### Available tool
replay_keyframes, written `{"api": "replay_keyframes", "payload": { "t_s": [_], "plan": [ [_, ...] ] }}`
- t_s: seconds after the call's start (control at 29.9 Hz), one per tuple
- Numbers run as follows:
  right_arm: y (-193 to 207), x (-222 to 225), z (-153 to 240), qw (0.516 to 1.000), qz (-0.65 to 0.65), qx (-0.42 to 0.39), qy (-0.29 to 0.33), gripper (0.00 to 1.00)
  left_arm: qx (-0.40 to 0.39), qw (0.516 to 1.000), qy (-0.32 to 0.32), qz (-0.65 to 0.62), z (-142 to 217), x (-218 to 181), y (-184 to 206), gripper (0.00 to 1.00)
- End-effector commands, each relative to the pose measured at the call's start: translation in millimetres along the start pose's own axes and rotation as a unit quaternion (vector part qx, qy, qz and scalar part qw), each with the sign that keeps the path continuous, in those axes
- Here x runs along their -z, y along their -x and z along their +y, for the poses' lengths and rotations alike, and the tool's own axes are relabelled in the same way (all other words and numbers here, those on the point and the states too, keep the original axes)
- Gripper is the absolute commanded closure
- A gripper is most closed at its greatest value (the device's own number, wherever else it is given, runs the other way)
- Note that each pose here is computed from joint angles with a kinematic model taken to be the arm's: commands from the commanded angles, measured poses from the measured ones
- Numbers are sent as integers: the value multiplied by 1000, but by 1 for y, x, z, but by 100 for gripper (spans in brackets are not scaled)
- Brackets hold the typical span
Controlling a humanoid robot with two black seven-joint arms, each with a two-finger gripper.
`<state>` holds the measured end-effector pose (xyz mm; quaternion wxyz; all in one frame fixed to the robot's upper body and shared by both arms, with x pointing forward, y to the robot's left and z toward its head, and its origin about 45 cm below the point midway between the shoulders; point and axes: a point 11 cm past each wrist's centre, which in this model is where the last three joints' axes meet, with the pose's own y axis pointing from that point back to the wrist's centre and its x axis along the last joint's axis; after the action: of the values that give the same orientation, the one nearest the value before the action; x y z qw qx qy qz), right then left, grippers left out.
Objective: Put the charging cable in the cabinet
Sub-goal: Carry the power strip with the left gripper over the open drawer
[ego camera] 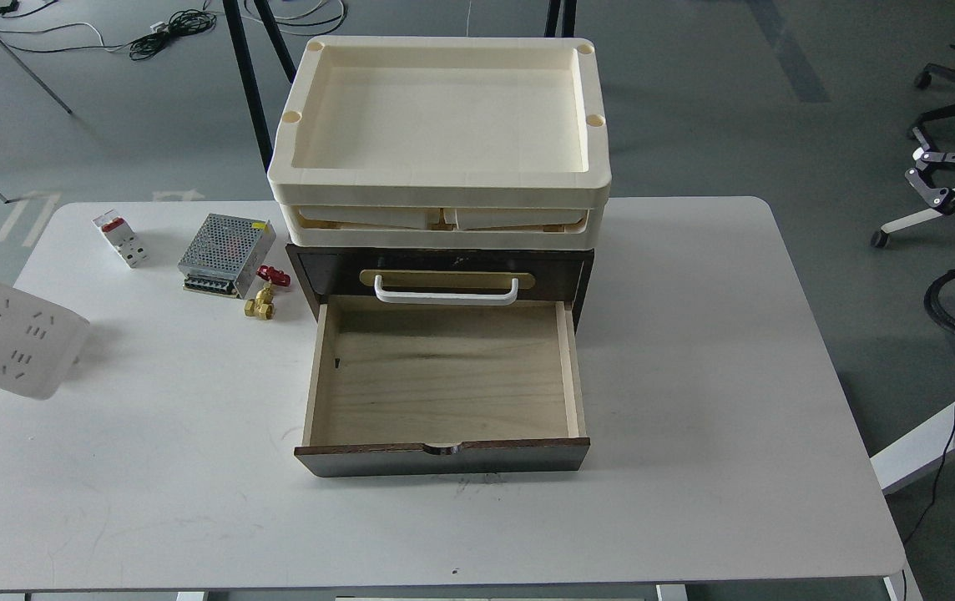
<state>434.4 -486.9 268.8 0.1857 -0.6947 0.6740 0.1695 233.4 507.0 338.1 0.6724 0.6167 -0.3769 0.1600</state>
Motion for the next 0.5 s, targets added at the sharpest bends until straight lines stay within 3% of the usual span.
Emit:
{"api": "replay_keyframes", "payload": {
  "t_s": [0.0,0.2,0.47],
  "plan": [
    [0,0,0,1000,0,1,0,0,1,994,86,62,-13,-51,2,100],
    [-20,3,8,1000,9,-29,-2,0,-6,958,219,187,-55,-115,-9,100],
    [-23,2,10,999,9,-34,-1,0,20,882,363,302,-122,-215,2,100]
  ]
}}
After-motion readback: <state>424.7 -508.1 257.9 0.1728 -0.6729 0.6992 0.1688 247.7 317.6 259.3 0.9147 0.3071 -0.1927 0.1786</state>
